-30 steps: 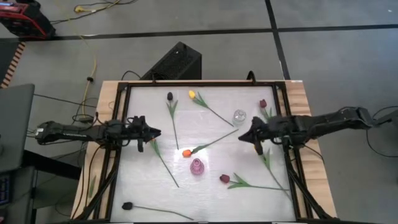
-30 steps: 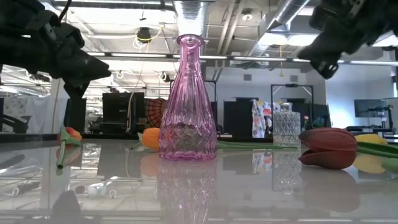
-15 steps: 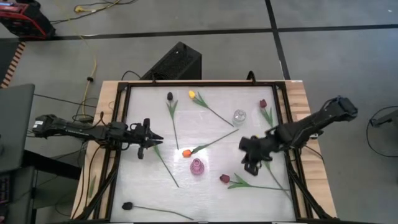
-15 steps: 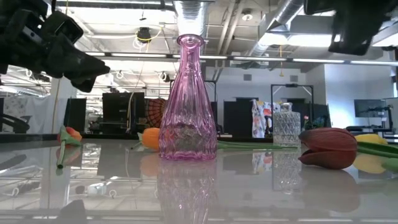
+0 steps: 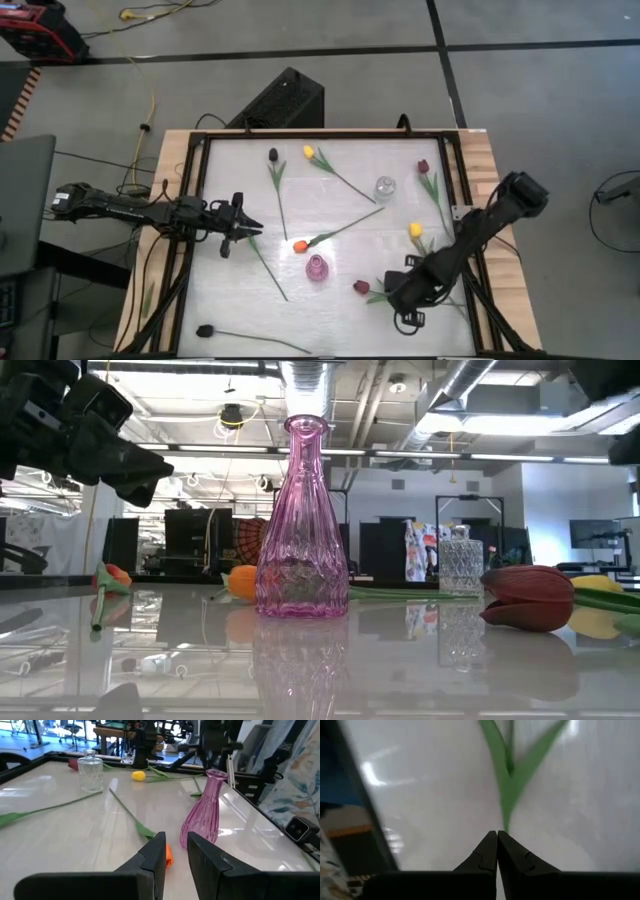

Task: Sort flowers into vase by color
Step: Put the bottom red flower into the violet vase

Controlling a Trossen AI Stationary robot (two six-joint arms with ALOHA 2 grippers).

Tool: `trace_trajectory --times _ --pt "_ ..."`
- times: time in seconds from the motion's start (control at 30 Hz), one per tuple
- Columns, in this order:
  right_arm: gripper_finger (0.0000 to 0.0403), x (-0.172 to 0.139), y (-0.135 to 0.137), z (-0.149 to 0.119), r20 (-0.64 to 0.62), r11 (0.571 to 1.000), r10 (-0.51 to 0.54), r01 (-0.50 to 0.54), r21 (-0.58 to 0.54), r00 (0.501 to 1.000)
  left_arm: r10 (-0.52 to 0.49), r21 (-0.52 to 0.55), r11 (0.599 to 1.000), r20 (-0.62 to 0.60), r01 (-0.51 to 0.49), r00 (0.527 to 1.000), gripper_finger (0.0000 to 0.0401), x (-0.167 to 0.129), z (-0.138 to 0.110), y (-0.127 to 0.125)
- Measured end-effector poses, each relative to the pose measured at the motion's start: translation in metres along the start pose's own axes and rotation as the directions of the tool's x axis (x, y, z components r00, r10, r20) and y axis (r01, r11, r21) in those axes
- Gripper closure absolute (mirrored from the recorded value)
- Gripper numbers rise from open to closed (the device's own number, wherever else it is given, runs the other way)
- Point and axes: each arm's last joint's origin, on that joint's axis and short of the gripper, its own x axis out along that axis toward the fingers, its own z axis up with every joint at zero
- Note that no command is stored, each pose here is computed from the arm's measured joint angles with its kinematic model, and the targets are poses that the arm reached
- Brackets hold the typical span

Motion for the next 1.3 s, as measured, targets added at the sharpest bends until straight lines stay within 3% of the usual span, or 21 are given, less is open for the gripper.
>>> trace_trajectory --times 0.23,0.57,0.7,0.8,0.93,1.03,1.17,1.3 --pt "0.034 0.029 0.004 -0.001 -0.121 0.999 -0.041 0.045 0.027 0.992 -0.004 -0.001 1.0 -0.001 0.004 1.0 0.0334 0.0 0.0 0.0" --pt "0.0274 0.063 0.011 -0.002 -0.163 0.994 -0.108 0.111 0.009 0.981 -0.004 -0.002 1.0 -0.001 0.004 1.0 0.0334 0.0 0.0 0.0" --pt "0.0283 0.077 0.012 -0.003 -0.181 0.99 -0.135 0.138 0.005 0.974 -0.004 0.0 1.0 -0.002 0.004 1.0 0.0334 0.0 0.0 0.0" --pt "0.032 0.078 0.015 -0.003 -0.186 0.991 -0.133 0.136 0.003 0.973 -0.004 0.0 1.0 -0.003 0.004 1.0 0.0334 0.0 0.0 0.0" --pt "0.0385 0.063 0.018 0.0 -0.178 0.993 -0.118 0.122 0.01 0.977 -0.002 -0.004 1.0 -0.009 0.002 1.0 0.0334 0.0 -0.001 0.0" --pt "0.0382 0.043 0.017 0.004 -0.138 0.993 -0.102 0.108 0.038 0.985 0.0 -0.005 1.0 -0.014 0.0 1.0 0.0334 0.0 -0.001 0.0" --pt "0.0385 -0.002 0.018 0.01 0.05 0.997 -0.021 0.017 0.077 0.999 0.001 -0.006 1.0 -0.014 -0.002 1.0 0.0334 0.0 -0.001 0.0" --pt "0.0387 -0.043 0.013 0.008 0.296 0.995 0.019 -0.046 0.087 0.955 0.002 -0.007 1.0 -0.014 -0.002 1.0 0.0334 0.0 -0.001 0.0"
